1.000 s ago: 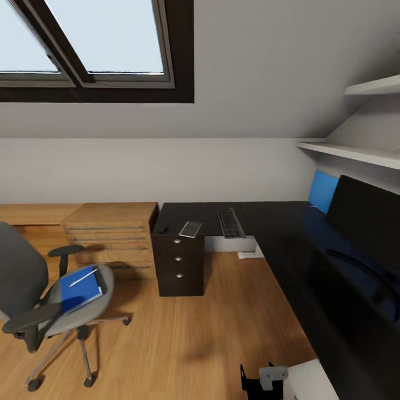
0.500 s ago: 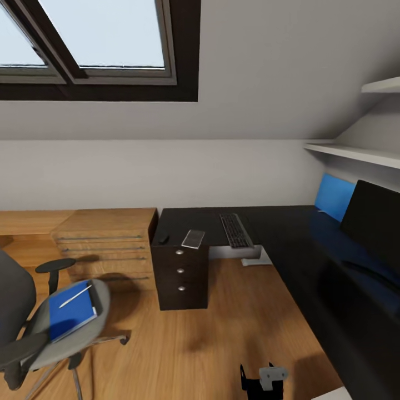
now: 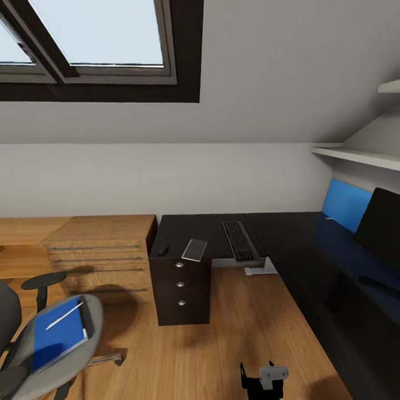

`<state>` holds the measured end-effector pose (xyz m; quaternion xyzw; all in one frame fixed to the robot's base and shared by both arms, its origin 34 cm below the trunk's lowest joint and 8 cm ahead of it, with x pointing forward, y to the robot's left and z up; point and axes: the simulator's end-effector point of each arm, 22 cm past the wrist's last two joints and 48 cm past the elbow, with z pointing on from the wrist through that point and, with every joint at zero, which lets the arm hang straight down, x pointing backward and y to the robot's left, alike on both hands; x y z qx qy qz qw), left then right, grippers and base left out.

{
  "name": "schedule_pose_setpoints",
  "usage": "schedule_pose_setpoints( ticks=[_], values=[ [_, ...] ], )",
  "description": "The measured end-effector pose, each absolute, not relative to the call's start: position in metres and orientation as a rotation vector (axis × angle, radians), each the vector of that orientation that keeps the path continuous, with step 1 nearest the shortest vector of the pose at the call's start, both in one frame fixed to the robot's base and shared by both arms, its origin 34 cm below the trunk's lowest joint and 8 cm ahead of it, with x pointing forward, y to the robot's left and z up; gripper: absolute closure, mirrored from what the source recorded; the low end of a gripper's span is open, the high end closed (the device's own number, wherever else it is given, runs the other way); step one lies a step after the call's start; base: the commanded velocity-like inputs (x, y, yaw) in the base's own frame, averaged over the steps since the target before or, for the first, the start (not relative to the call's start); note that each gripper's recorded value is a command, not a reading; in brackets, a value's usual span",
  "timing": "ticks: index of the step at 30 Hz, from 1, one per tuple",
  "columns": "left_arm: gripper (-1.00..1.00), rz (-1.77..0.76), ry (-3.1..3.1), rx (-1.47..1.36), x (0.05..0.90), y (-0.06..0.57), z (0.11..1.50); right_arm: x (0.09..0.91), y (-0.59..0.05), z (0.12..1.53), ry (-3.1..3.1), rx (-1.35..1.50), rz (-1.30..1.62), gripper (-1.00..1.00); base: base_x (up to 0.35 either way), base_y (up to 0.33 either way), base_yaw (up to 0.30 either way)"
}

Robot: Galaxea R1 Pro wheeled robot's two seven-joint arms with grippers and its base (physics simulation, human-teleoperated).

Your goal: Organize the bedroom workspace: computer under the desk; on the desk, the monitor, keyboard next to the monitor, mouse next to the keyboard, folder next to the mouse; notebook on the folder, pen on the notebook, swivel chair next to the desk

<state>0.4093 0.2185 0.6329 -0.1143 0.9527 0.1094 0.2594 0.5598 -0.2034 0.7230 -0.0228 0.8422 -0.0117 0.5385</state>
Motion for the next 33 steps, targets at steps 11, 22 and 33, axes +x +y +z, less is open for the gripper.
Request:
schedule_pose_setpoints(
  ticks=[11,22,33],
  values=[
    [-1.00,0.191,2.422,-0.344,0.477,0.219,0.680,0.560,-0.206,0.723,2.004,-0.051,-0.033,-1.00,0.068,-0.003,0.000],
    [-1.00,0.220,2.446,-0.332,0.466,0.226,0.671,0.558,-0.205,0.722,2.006,-0.051,-0.032,-1.00,0.306,0.000,0.000],
    [-1.00,0.235,2.447,-0.337,0.465,0.229,0.670,0.548,-0.213,0.699,2.128,0.111,0.053,-1.00,0.319,0.000,0.000]
  ],
)
